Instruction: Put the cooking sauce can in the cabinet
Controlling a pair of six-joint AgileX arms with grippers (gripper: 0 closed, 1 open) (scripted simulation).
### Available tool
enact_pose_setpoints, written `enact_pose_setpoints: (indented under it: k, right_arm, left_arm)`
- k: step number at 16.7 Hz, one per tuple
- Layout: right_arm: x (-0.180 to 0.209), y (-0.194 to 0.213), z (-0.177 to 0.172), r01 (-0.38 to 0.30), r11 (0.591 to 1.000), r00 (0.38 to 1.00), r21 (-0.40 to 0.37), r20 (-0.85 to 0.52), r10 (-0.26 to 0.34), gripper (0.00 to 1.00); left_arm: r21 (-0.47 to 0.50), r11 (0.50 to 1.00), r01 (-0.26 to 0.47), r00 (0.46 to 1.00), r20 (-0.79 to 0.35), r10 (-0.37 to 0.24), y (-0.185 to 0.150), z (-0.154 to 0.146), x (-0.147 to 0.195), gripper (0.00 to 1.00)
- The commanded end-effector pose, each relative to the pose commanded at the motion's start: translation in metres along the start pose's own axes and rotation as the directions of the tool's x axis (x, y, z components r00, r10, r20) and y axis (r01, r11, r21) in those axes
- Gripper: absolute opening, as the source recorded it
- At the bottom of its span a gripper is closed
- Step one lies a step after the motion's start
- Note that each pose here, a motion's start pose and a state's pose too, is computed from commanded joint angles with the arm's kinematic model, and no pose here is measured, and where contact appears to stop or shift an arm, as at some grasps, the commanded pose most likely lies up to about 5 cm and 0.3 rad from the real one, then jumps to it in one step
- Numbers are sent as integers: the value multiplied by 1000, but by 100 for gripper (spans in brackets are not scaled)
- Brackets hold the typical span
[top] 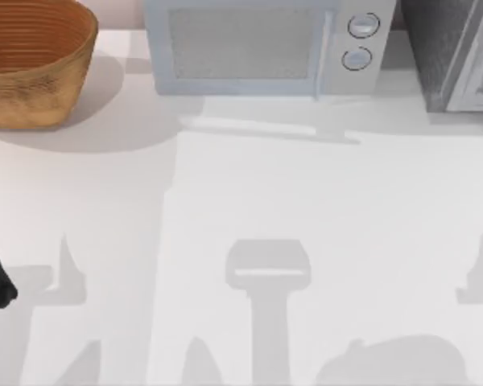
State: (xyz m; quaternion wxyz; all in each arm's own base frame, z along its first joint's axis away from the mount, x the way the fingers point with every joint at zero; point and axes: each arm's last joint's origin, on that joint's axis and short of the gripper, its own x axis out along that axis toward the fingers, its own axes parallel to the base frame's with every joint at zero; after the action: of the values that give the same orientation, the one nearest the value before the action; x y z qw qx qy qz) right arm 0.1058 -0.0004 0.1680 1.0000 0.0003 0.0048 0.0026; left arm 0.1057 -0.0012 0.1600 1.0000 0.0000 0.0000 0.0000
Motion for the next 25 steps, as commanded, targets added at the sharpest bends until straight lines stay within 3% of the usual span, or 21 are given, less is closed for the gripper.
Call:
enact_pose_setpoints:
  k: [5,13,16,20,25]
  right_arm:
    - [6,3,63,3,1000,999,5,-50,-3,0]
    - [55,15,263,45,998,999,36,6,-45,0]
    - [84,23,319,50,998,998,39,26,-51,0]
    - [120,37,353,29,999,999,20,16,-30,0]
    - [137,48,364,1,1000,1000,0,8,-1,0]
  left_arm:
    - [0,1000,0,1000,0,0,0,0,0,100]
    - [0,1000,0,1000,0,0,0,0,0,100]
    - [0,1000,0,1000,0,0,0,0,0,100]
    - [0,1000,0,1000,0,0,0,0,0,100]
    - [0,1000,0,1000,0,0,0,0,0,100]
